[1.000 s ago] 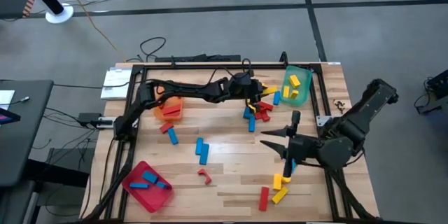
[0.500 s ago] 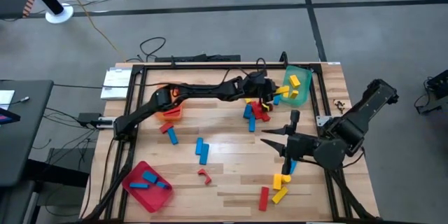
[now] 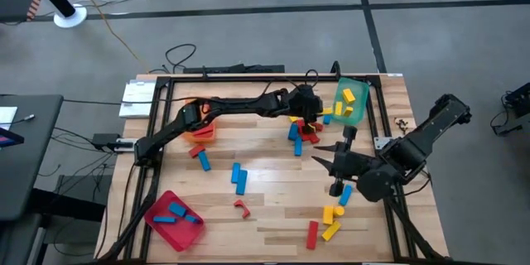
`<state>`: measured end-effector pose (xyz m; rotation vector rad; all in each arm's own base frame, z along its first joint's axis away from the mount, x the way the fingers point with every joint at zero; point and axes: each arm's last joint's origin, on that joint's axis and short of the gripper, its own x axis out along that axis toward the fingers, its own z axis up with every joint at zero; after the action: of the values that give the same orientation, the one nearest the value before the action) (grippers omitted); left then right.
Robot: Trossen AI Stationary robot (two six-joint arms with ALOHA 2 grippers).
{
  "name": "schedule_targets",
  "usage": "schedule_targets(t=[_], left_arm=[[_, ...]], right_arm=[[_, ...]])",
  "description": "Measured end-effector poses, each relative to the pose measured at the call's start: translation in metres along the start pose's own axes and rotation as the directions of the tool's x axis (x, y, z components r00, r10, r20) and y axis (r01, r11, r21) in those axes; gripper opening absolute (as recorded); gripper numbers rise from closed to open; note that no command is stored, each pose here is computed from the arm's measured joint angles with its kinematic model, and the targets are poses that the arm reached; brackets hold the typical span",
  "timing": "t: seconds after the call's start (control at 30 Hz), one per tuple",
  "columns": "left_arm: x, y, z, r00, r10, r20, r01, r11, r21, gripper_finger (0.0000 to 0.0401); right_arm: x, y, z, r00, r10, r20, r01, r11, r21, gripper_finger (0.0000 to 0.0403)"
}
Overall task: Sort blocks
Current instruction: Put the yellow wooden block into the green bin
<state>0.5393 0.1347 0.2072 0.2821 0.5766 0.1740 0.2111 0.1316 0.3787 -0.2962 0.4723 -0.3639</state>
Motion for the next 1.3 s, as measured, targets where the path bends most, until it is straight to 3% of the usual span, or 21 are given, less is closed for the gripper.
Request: schedule_targets(t=[0.13, 0.37, 0.63, 0.77, 0.9, 1.07, 1.3], left_arm=[[-0.021, -0.001, 0.009, 0.996, -0.004, -0.089, 0.007, 1.000, 0.031, 0.0097], [-0.063, 0.005, 0.024, 0.976, 0.002, -0.219, 0.019, 0.996, 0.092, 0.0097], [-0.129, 0.026, 0.032, 0.920, -0.014, -0.391, 0.049, 0.996, 0.079, 0.0097], [-0.167, 0.031, 0.042, 0.910, -0.147, -0.388, 0.177, 0.983, 0.041, 0.0097], [-0.203, 0.034, 0.047, 0.887, -0.274, -0.373, 0.295, 0.956, -0.002, 0.0097], [-0.238, 0.040, 0.051, 0.840, -0.445, -0.309, 0.442, 0.893, -0.085, 0.0097], [-0.251, 0.036, 0.056, 0.800, -0.554, -0.232, 0.543, 0.832, -0.113, 0.0097]], right_arm=[[0.006, -0.008, -0.007, 0.997, -0.045, -0.066, 0.047, 0.999, 0.018, 0.0126], [0.008, -0.010, -0.008, 0.995, -0.058, -0.077, 0.060, 0.998, 0.026, 0.0130], [0.015, -0.019, -0.014, 0.985, -0.104, -0.136, 0.100, 0.994, -0.039, 0.0184], [0.024, -0.021, -0.016, 0.982, -0.081, -0.171, 0.057, 0.988, -0.144, 0.0221], [0.042, -0.013, -0.024, 0.976, -0.059, -0.211, -0.009, 0.952, -0.307, 0.0237], [0.071, 0.007, -0.030, 0.982, -0.054, -0.179, -0.036, 0.883, -0.468, 0.0235], [0.104, 0.022, -0.024, 0.988, -0.121, -0.099, 0.039, 0.803, -0.594, 0.0206]])
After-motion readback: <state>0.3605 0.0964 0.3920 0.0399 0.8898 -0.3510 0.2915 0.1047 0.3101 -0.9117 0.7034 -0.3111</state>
